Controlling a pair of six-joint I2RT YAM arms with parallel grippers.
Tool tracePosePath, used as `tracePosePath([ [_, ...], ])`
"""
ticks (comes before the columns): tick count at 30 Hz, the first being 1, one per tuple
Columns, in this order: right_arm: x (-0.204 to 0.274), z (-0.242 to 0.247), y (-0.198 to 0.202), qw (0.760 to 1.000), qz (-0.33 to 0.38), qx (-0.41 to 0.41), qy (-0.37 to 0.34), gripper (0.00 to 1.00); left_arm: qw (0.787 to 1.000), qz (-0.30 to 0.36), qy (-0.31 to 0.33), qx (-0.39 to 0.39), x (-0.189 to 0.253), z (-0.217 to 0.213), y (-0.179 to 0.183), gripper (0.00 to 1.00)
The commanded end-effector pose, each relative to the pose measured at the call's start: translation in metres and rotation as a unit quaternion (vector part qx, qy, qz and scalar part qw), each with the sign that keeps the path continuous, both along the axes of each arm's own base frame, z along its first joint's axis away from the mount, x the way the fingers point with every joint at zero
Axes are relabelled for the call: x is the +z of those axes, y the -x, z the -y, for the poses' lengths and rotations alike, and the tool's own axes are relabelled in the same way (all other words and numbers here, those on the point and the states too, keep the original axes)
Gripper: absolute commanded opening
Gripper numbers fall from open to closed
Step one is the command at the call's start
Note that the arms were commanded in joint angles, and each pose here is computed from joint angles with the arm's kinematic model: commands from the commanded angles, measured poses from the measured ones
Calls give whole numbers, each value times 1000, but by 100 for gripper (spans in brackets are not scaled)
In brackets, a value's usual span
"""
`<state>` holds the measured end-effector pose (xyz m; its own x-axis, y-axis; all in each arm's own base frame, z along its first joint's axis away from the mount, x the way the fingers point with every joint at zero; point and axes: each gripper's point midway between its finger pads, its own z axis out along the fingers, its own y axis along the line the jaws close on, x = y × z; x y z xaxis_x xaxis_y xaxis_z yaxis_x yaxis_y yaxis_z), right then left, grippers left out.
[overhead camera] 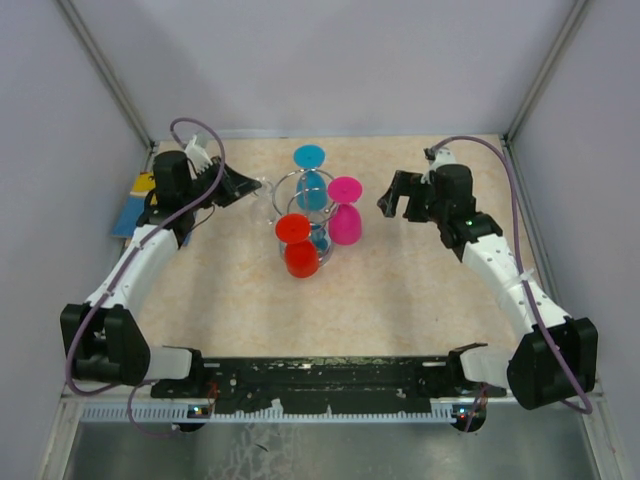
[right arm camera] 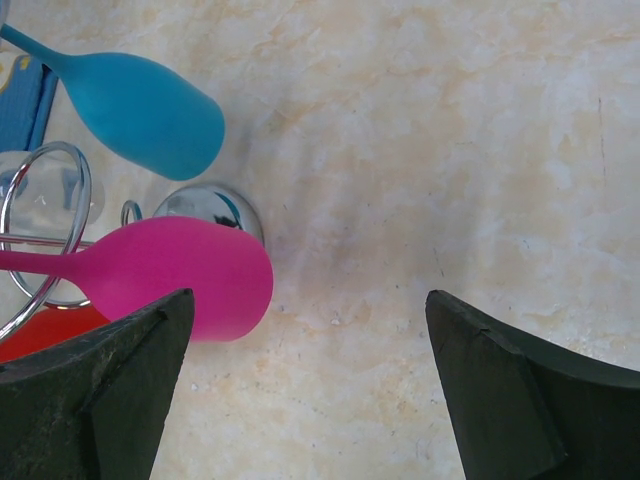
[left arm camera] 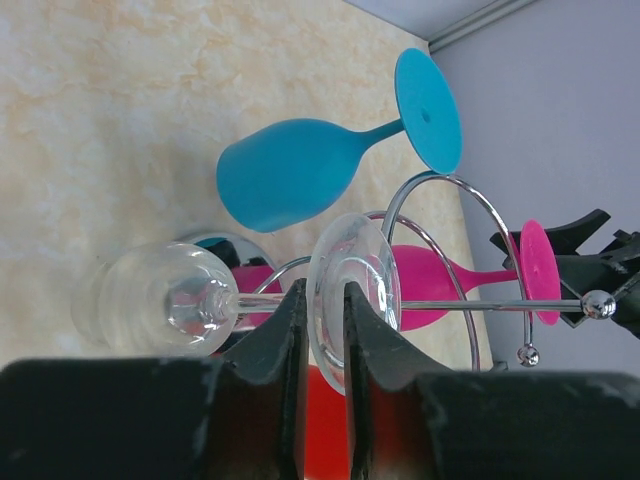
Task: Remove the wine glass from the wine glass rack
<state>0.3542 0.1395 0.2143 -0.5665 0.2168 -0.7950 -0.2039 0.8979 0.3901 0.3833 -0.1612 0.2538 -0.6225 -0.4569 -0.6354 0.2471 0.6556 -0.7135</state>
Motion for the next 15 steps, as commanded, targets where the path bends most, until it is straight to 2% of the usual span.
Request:
tracePosePath([
  [1,15,-1,-3,999,32,-1,-2,99,1000,9,-4,-8,2,2,1,16],
  [9,12,-1,-4,1000,30,0,1,99,1000,20,-12,4,13,-6,-1,0],
  [15,9,-1,-4,1000,28,1,5,99,1000,23,-15,16,18,-17,-1,0],
])
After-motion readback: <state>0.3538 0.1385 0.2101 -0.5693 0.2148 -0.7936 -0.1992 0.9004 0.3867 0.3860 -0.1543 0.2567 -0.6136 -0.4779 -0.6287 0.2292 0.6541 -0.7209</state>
